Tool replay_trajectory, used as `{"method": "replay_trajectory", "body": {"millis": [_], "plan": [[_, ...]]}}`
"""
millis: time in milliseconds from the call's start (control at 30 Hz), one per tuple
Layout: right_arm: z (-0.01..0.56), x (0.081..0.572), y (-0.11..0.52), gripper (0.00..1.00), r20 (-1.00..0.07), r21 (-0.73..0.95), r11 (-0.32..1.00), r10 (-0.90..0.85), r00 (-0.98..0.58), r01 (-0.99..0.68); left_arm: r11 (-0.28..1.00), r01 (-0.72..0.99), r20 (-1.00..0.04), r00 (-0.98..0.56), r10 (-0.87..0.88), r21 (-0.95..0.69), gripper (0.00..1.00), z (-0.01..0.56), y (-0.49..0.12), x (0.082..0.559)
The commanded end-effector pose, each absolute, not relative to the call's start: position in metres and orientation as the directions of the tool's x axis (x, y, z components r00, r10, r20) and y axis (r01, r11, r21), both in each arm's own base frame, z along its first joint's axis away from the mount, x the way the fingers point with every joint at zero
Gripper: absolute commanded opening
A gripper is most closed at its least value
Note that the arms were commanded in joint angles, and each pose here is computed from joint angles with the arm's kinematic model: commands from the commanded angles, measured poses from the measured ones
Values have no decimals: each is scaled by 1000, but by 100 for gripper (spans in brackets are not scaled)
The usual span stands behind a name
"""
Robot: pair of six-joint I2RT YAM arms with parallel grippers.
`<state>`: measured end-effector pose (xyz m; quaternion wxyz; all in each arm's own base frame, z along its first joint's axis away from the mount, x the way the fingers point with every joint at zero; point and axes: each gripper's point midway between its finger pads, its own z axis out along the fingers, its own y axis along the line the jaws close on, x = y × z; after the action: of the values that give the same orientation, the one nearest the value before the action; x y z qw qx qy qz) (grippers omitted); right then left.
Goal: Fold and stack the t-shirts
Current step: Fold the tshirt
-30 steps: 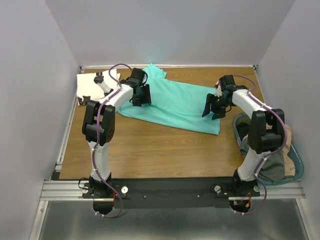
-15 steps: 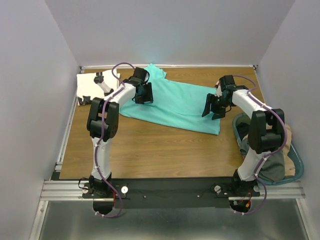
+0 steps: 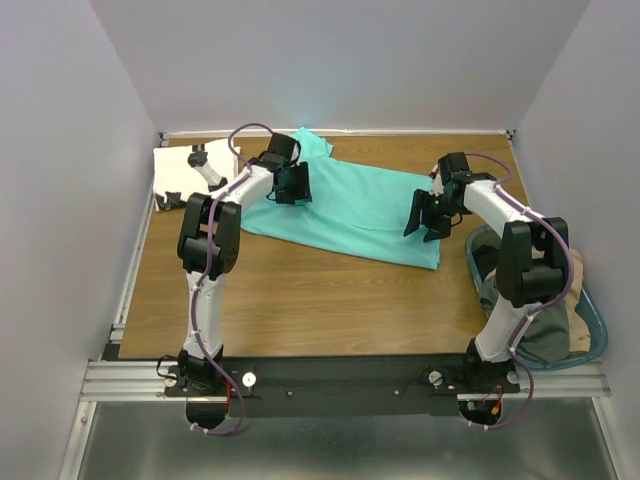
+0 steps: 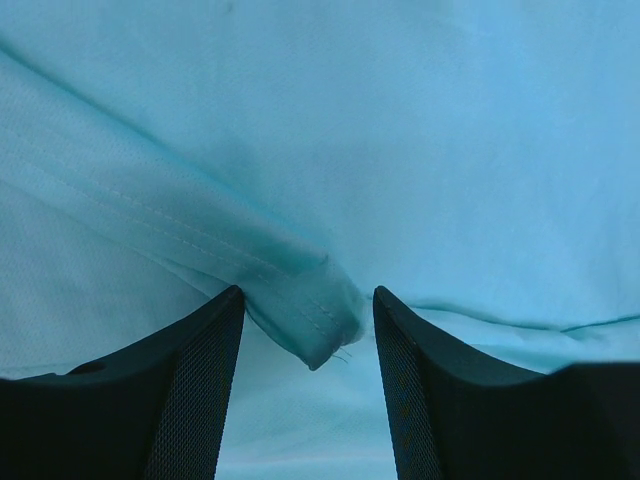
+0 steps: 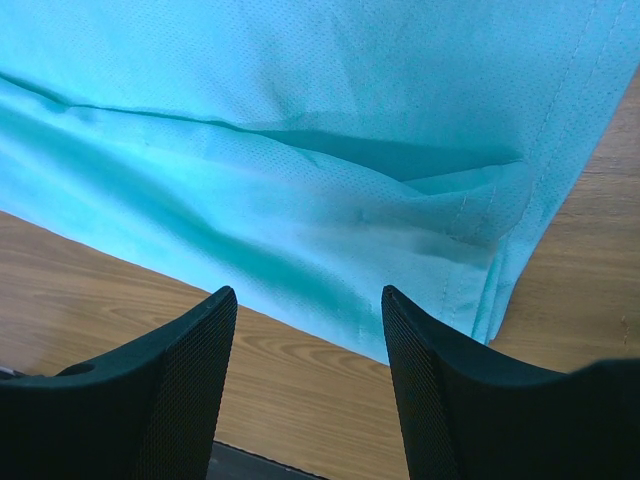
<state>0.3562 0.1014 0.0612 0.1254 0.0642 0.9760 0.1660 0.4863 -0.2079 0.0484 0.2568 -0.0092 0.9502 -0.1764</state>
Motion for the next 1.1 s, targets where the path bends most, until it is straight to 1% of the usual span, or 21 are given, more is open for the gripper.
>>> {"method": "replay_trajectory", "body": {"millis": [0, 200, 400, 533, 700, 733, 867, 967, 1000, 1067], "plan": [[63, 352, 105, 67, -224, 354, 932, 170, -959, 83, 903, 165, -551, -830, -89, -396, 62, 65, -230, 509], [60, 349, 104, 67, -215, 350, 933, 170, -962, 87, 882, 237, -587, -807, -55, -408, 62, 72, -247, 523], [58, 348, 104, 67, -213, 345, 934, 172, -962, 91, 845, 308, -610, -792, -27, -438, 62, 82, -269, 523], [62, 352, 103, 67, -226, 345, 934, 177, -958, 91, 812, 351, -641, -767, -38, -467, 62, 104, -281, 525], [73, 359, 105, 67, -255, 353, 932, 181, -950, 83, 762, 410, -692, -718, -68, -501, 62, 150, -291, 528], [77, 361, 104, 67, -270, 352, 933, 179, -946, 76, 758, 422, -707, -703, -74, -498, 62, 163, -290, 527], [90, 370, 104, 67, -312, 354, 934, 168, -935, 49, 773, 416, -730, -678, -88, -480, 62, 182, -276, 523], [91, 375, 105, 67, -327, 348, 937, 151, -933, 30, 803, 374, -727, -679, -104, -465, 62, 177, -252, 516], [88, 377, 101, 67, -327, 328, 944, 152, -933, 39, 819, 342, -706, -701, -104, -460, 62, 160, -243, 510], [85, 380, 95, 67, -331, 296, 953, 161, -930, 60, 841, 296, -692, -711, -123, -453, 62, 152, -225, 506]]}}
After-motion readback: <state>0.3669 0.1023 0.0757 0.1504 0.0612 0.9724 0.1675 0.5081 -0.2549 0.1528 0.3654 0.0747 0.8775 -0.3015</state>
